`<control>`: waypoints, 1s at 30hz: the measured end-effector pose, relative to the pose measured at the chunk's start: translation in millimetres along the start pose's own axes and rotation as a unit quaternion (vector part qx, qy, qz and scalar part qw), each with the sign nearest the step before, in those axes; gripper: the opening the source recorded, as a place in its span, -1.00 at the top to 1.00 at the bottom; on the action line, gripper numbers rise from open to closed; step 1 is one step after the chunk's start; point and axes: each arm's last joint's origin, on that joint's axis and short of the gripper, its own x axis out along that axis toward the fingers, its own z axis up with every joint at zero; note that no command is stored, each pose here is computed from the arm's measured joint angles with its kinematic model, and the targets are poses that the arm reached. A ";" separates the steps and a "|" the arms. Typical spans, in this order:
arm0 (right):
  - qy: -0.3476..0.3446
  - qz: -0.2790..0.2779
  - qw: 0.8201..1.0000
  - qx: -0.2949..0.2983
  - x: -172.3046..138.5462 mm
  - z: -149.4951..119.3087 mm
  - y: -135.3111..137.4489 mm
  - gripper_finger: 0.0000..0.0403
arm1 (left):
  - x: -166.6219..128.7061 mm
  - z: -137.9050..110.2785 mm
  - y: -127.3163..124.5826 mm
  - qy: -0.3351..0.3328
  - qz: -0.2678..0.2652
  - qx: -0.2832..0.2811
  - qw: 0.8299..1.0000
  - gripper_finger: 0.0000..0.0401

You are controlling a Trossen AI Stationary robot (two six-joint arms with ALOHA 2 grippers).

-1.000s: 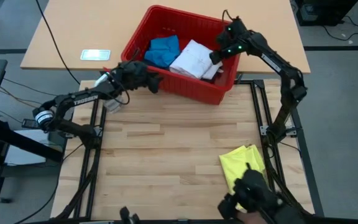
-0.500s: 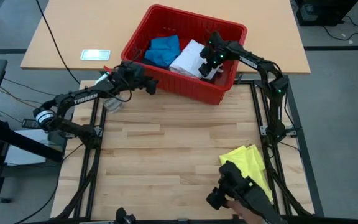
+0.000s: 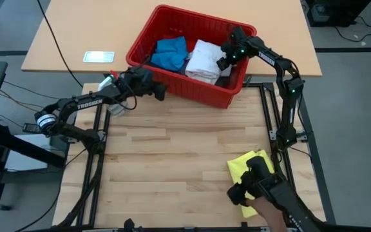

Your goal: Fold Laundry from Bin

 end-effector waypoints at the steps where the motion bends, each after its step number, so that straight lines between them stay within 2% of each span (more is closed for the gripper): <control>1: 0.000 0.000 1.000 -0.001 0.4 0.3 1.1 0.22 | -0.2 1.9 -0.6 -0.009 -0.004 -0.002 1.000 0.01; 5: 0.005 -0.002 1.000 -0.017 5.4 1.3 13.4 0.22 | -7.3 12.3 -4.9 -0.054 -0.021 -0.001 0.998 0.01; 10: 0.016 -0.037 0.997 -0.073 12.0 2.5 30.6 0.22 | -24.2 23.8 -5.3 -0.090 -0.026 0.002 0.996 0.01; 15: 0.011 -0.056 0.995 -0.084 10.9 3.7 26.5 0.22 | -42.1 31.2 -3.4 -0.108 -0.020 0.006 0.994 0.01; 21: 0.017 -0.034 0.997 -0.067 8.8 1.2 21.6 0.22 | -50.7 22.2 -2.3 -0.057 0.000 0.020 0.998 0.01; 25: 0.017 -0.024 0.995 -0.099 15.3 3.0 41.4 0.18 | -49.6 10.6 -2.4 -0.003 0.012 0.017 1.000 0.01; 30: -0.019 -0.034 0.988 -0.148 22.8 11.6 65.9 -0.01 | -48.7 2.7 -11.0 0.025 0.001 0.025 0.999 0.01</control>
